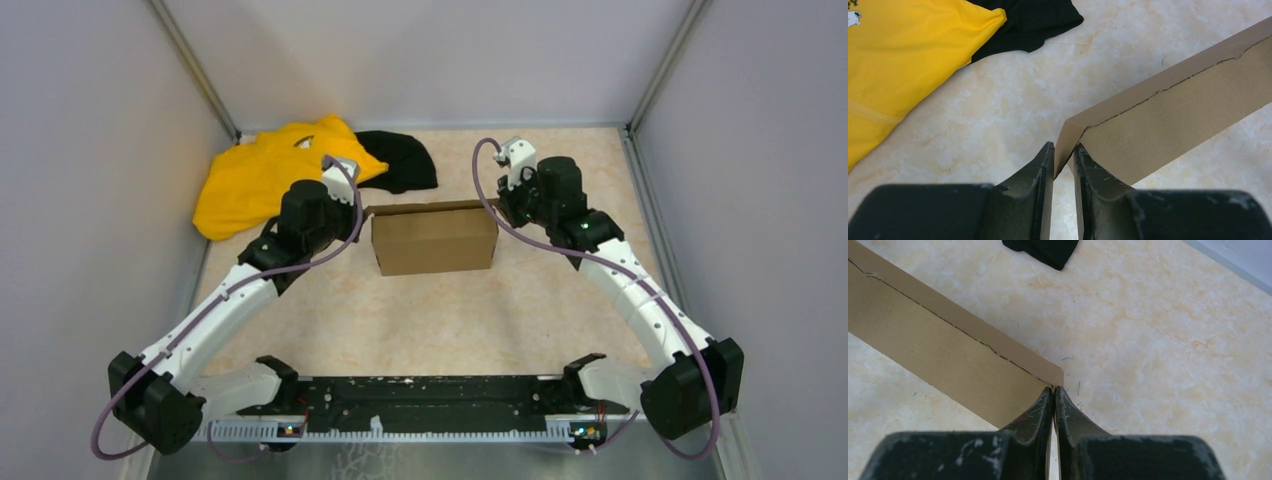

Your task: Fold the paper box

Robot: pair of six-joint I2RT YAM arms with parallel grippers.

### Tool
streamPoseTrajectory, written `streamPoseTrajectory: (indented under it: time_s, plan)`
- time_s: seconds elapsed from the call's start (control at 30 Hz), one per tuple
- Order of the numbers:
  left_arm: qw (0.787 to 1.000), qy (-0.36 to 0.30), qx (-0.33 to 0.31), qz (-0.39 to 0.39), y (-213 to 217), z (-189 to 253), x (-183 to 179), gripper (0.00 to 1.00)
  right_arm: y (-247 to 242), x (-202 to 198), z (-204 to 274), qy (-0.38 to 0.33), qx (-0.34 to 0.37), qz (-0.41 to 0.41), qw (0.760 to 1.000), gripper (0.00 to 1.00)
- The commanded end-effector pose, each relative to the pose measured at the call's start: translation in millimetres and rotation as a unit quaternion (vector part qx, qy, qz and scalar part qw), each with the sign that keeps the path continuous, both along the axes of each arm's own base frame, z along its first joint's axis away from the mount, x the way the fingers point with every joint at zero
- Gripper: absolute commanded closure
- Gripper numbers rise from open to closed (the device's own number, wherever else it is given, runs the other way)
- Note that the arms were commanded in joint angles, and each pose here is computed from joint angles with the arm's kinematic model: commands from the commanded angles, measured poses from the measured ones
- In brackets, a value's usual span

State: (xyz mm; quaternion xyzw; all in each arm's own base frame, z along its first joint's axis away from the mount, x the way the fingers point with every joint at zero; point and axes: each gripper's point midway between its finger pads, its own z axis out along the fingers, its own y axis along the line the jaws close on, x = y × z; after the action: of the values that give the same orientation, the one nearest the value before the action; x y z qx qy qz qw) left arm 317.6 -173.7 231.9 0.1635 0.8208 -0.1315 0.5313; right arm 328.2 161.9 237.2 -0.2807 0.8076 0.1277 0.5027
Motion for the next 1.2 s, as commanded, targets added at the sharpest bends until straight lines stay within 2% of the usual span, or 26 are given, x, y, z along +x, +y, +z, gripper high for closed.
streamPoseTrajectory:
  time_s: [0.0,0.37,1.17]
  plan:
    - [1.000,-0.013,-0.022,-0.013,-11.3,17.4,8.2,0.75,13.9,8.0,37.5,-0.037,0.032,0.013,0.999,0.96]
    - [0.999,0.016,-0.035,-0.021,-24.3,28.0,15.3,0.77,19.6,8.8,40.6,0.003,0.049,0.004,0.999,1.00]
    - [0.996,0.069,-0.049,-0.027,-42.4,-0.1,25.4,0.79,31.6,18.7,31.3,0.082,0.071,-0.031,0.994,1.00]
